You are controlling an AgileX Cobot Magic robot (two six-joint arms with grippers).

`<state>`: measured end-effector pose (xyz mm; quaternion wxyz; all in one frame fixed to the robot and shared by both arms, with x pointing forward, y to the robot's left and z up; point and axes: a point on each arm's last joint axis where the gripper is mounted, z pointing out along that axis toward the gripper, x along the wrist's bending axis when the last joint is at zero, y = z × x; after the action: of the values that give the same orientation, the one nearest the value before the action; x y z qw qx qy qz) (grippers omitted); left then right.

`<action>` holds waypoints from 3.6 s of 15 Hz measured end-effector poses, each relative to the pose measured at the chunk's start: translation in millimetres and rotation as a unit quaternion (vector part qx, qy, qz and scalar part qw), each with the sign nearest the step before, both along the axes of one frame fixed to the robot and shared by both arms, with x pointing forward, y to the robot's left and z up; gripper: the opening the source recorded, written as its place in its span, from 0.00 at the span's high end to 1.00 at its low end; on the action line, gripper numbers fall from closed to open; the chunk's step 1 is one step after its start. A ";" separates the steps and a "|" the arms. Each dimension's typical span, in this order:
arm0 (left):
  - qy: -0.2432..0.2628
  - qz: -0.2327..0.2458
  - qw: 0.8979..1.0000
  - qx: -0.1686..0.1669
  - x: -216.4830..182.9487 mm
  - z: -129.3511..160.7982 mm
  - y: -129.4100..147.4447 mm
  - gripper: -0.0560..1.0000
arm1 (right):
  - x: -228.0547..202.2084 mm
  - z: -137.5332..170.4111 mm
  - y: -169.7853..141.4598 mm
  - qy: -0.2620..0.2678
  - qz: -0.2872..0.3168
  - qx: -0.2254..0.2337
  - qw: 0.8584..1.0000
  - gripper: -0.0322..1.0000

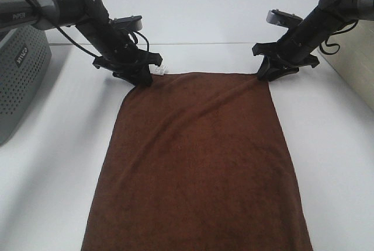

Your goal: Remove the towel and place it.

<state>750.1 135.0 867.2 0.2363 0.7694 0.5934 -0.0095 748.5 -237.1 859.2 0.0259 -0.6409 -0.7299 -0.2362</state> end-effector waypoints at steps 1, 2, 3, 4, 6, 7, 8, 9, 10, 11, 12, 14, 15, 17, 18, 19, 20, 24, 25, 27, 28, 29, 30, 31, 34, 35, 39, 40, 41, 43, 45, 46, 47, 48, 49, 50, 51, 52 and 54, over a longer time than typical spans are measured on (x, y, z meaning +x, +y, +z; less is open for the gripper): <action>-0.002 0.001 1.000 0.000 0.4 -0.6 0.0 0.76 | -0.2 -1.3 0.5 0.003 -0.001 0.004 1.000 0.73; -0.004 0.002 1.000 0.000 0.8 -1.0 0.0 0.82 | -0.3 -2.2 0.8 0.004 -0.002 0.005 1.000 0.78; -0.005 0.002 1.000 0.001 1.1 -2.0 0.2 0.88 | -0.4 -3.2 1.0 0.006 -0.003 0.007 1.000 0.82; -0.006 0.003 1.000 0.000 1.3 -2.0 0.2 0.92 | -0.6 -4.1 1.3 0.009 -0.006 0.010 1.000 0.83; -0.007 0.003 1.000 0.001 1.5 -2.5 0.2 0.94 | -0.1 -7.4 2.5 0.016 -0.014 0.020 1.000 0.84; -0.007 0.003 1.000 0.001 1.5 -2.5 0.2 0.94 | 0.0 -6.8 2.9 0.016 -0.015 0.022 1.000 0.84; -0.007 0.003 1.000 0.001 1.5 -2.5 0.2 0.94 | 0.1 -7.5 3.0 0.017 -0.015 0.023 0.999 0.87; -0.007 0.003 1.000 0.001 1.5 -2.5 0.2 0.94 | 0.5 -7.4 3.2 0.017 -0.016 0.024 0.999 0.94; -0.008 0.004 1.000 0.000 1.6 -2.4 0.2 0.94 | 1.0 -7.1 3.5 0.016 -0.016 0.026 0.999 0.96; -0.009 0.004 1.000 0.001 1.8 -2.4 0.3 0.94 | 1.5 -8.0 3.7 0.017 -0.016 0.027 0.999 0.96; -0.011 0.003 1.000 0.005 2.2 -2.5 0.8 0.94 | 3.0 -5.6 4.2 0.014 -0.016 0.029 0.999 0.96; -0.026 -0.006 0.999 0.027 4.5 -0.1 2.8 0.95 | 6.9 -3.0 4.7 0.010 -0.011 0.030 0.999 0.96; -0.037 -0.013 0.998 0.040 6.7 3.4 3.9 0.95 | 10.0 -0.2 4.5 0.003 -0.007 0.027 1.000 0.96; -0.058 -0.017 0.997 0.049 12.2 13.3 4.4 0.95 | 16.4 3.6 4.5 -0.012 -0.003 0.021 1.000 0.96; -0.080 -0.019 0.995 0.054 17.3 24.5 4.5 0.95 | 22.0 7.4 2.4 -0.026 0.002 0.005 1.000 0.96; -0.080 -0.019 0.995 0.054 17.3 24.5 4.5 0.95 | 22.0 7.4 2.4 -0.026 0.002 0.005 1.000 0.96; -0.089 -0.020 0.994 0.056 19.2 28.8 4.6 0.95 | 25.1 11.6 1.5 -0.036 0.004 -0.002 0.999 0.96; -0.135 -0.010 0.989 0.056 27.0 33.7 4.9 0.95 | 43.6 43.7 0.7 -0.114 -0.015 -0.001 0.993 0.96; -0.149 -0.006 0.987 0.057 29.6 35.0 6.2 0.95 | 45.9 47.4 0.9 -0.126 -0.020 0.002 0.992 0.96; -0.174 -0.001 0.983 0.060 33.8 37.5 7.9 0.95 | 48.7 50.7 1.0 -0.141 -0.028 0.007 0.990 0.96; -0.188 0.003 0.980 0.058 36.1 39.1 8.3 0.95 | 49.8 51.4 0.8 -0.147 -0.032 0.008 0.989 0.96; -0.200 0.009 0.978 0.056 38.8 40.1 11.0 0.95 | 51.2 52.3 0.7 -0.154 -0.037 0.010 0.987 0.96; -0.213 0.015 0.976 0.054 41.3 41.7 13.0 0.95 | 52.9 53.5 0.4 -0.164 -0.043 0.012 0.985 0.96; -0.225 0.019 0.973 0.053 43.7 43.3 15.1 0.95 | 54.9 55.0 0.3 -0.175 -0.051 0.016 0.983 0.96; -0.266 0.014 0.962 0.055 49.3 47.8 17.3 0.95 | 59.3 59.5 1.3 -0.205 -0.059 0.030 0.977 0.96; -0.285 0.014 0.957 0.050 51.8 48.4 16.5 0.95 | 62.3 60.2 0.6 -0.222 -0.068 0.032 0.972 0.96; -0.303 0.018 0.951 0.050 56.5 31.0 16.3 0.95 | 66.6 35.6 -1.3 -0.227 -0.071 0.020 0.971 0.96; -0.304 0.019 0.951 0.051 57.2 24.9 16.3 0.95 | 68.1 29.2 -2.1 -0.230 -0.077 0.019 0.970 0.96; -0.305 0.020 0.951 0.052 57.9 19.9 16.4 0.95 | 69.2 24.2 -2.3 -0.232 -0.085 0.022 0.969 0.96; -0.314 0.025 0.948 0.052 59.9 10.4 16.8 0.95 | 70.9 15.7 -1.6 -0.238 -0.087 0.029 0.967 0.96; -0.318 0.029 0.946 0.053 61.1 -0.3 17.1 0.95 | 71.9 5.4 -1.5 -0.241 -0.089 0.031 0.966 0.96; -0.319 0.031 0.946 0.052 61.4 -1.6 17.1 0.95 | 72.0 3.3 -1.6 -0.241 -0.090 0.032 0.966 0.96; -0.321 0.033 0.945 0.051 61.9 -6.9 17.2 0.95 | 72.4 0.3 -1.9 -0.242 -0.091 0.031 0.965 0.96; -0.321 0.034 0.945 0.051 62.0 -10.5 17.3 0.95 | 72.6 -2.8 -2.2 -0.243 -0.091 0.028 0.965 0.96; -0.320 0.035 0.945 0.051 62.0 -15.3 17.4 0.95 | 72.8 -4.3 -2.4 -0.244 -0.092 0.027 0.965 0.96; -0.321 0.039 0.945 0.048 62.3 -17.6 17.4 0.95 | 73.2 -4.6 -2.8 -0.246 -0.094 0.027 0.964 0.96; -0.320 0.041 0.945 0.046 62.3 -18.6 17.3 0.95 | 73.9 -4.0 -3.4 -0.252 -0.095 0.024 0.963 0.96; -0.323 0.044 0.944 0.045 62.7 -19.0 17.4 0.95 | 74.3 -3.7 -3.6 -0.254 -0.097 0.023 0.962 0.96; -0.337 0.051 0.939 0.041 64.5 -16.5 17.6 0.95 | 74.9 -4.3 -4.2 -0.258 -0.099 0.022 0.961 0.96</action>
<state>814.6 152.7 850.7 0.3910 0.7052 0.5173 0.2868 823.5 -241.4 854.9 -0.1732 -0.6268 -0.6391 -0.4107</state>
